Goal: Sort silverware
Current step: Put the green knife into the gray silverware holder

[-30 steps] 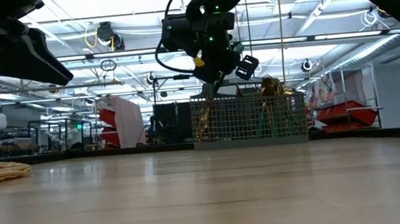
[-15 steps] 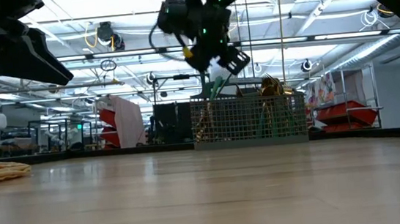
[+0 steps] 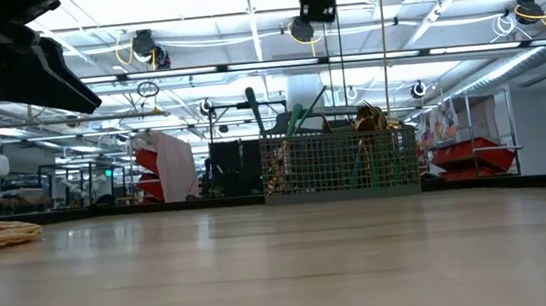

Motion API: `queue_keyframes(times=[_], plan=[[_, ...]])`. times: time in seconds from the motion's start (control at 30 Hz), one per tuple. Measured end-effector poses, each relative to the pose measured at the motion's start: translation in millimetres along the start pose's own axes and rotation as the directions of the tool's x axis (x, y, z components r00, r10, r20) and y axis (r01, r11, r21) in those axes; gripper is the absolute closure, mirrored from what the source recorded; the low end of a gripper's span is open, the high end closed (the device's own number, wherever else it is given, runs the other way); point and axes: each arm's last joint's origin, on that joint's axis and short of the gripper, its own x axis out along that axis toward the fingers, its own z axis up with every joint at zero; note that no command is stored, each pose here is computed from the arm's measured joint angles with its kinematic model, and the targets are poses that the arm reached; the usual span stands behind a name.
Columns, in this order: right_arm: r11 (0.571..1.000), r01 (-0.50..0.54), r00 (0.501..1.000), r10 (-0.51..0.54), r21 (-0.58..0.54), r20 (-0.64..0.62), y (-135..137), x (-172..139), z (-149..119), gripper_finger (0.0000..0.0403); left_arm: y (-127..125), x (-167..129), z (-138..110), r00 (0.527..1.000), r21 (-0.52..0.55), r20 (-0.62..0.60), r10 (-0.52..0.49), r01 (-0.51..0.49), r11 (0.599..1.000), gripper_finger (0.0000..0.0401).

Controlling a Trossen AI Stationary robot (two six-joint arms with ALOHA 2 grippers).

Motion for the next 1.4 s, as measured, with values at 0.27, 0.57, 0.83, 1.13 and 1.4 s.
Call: queue_keyframes(times=[0.27,0.57,0.83,1.13,1.4], plan=[[0.604,-0.486,0.840,0.522,0.632,0.147,-28.1,-10.9,-45.5,0.0245,-1.0,0.0,2.5,1.000,-0.036,0.021,-0.001,0.001,0.999,0.0212],[0.462,-0.389,0.808,0.587,0.797,0.054,1.0,49.1,-38.5,0.0245,-1.4,0.0,4.5,0.999,-0.097,0.040,0.008,-0.004,0.995,0.0212],[0.349,-0.371,0.755,0.652,0.860,0.061,15.9,89.4,-43.3,0.0245,-2.2,-0.1,4.0,0.999,-0.103,0.027,-0.018,0.021,0.994,0.0212],[0.185,-0.359,0.704,0.697,0.915,0.136,35.5,108.0,-42.2,0.0220,-2.2,-0.1,4.0,0.999,-0.113,0.026,-0.019,0.022,0.993,0.0212],[0.019,-0.403,0.721,0.623,0.915,0.305,46.2,122.9,-29.5,0.0200,-2.0,0.0,3.2,1.000,-0.106,0.018,-0.024,0.026,0.994,0.0212]])
